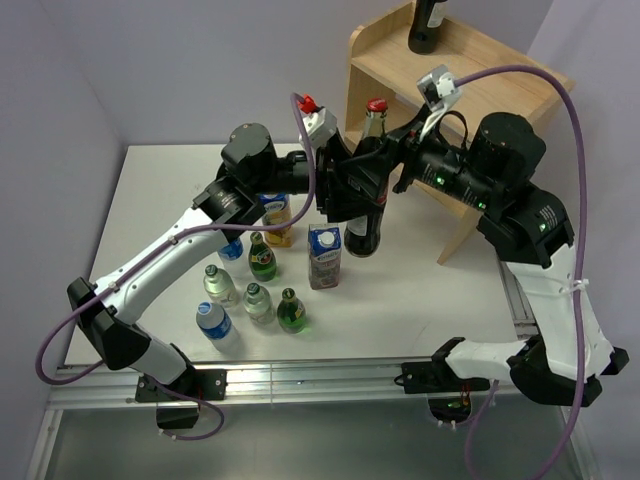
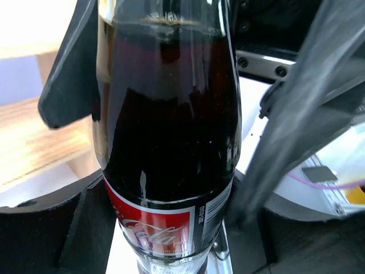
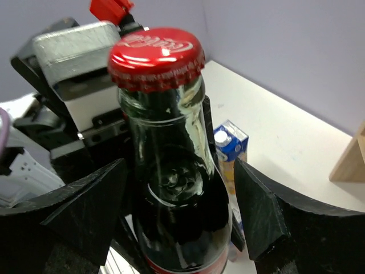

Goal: Place and organize the beverage onto the shelf
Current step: Adjust the drink.

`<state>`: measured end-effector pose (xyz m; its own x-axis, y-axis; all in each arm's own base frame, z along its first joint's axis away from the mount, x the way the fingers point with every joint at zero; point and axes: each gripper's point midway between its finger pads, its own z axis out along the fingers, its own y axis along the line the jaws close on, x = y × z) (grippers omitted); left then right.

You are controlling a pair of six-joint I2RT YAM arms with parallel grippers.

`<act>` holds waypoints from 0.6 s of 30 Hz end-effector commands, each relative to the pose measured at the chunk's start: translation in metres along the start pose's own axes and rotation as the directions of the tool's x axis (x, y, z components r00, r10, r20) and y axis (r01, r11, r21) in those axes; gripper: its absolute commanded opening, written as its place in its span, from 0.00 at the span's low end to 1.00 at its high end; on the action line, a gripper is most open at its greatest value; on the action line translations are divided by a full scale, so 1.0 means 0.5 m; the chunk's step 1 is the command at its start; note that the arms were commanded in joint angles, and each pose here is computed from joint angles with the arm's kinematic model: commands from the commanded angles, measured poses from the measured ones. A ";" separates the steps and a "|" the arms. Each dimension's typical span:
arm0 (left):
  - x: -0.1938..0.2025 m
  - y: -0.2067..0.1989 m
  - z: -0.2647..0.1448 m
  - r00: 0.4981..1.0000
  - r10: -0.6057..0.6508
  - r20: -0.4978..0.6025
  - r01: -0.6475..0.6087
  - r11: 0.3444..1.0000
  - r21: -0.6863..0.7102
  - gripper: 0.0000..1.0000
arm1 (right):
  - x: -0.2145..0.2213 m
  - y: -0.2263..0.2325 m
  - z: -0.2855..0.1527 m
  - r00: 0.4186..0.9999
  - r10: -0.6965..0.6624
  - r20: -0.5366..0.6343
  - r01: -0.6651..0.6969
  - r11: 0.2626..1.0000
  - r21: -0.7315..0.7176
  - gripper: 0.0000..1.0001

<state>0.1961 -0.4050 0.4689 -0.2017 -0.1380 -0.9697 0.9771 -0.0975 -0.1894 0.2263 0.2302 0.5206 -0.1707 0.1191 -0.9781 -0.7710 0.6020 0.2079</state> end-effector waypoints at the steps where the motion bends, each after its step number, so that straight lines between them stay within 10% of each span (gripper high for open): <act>1: -0.203 -0.151 -0.050 0.923 0.301 0.238 -0.325 0.943 0.067 0.00 | 0.007 -0.010 -0.026 0.999 -0.044 0.008 0.044 0.997 0.057 0.82; 18: -0.214 -0.148 -0.056 0.913 0.355 0.199 -0.367 0.930 0.027 0.00 | 0.102 0.055 0.001 0.995 -0.028 -0.096 0.016 0.991 -0.131 0.76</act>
<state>0.1826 -0.4000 0.4507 -0.1619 -0.0288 -0.9864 0.9812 -0.1116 -0.1577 0.2125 0.2390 0.4828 -0.1922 0.0506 -0.9801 -0.7987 0.5722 0.1861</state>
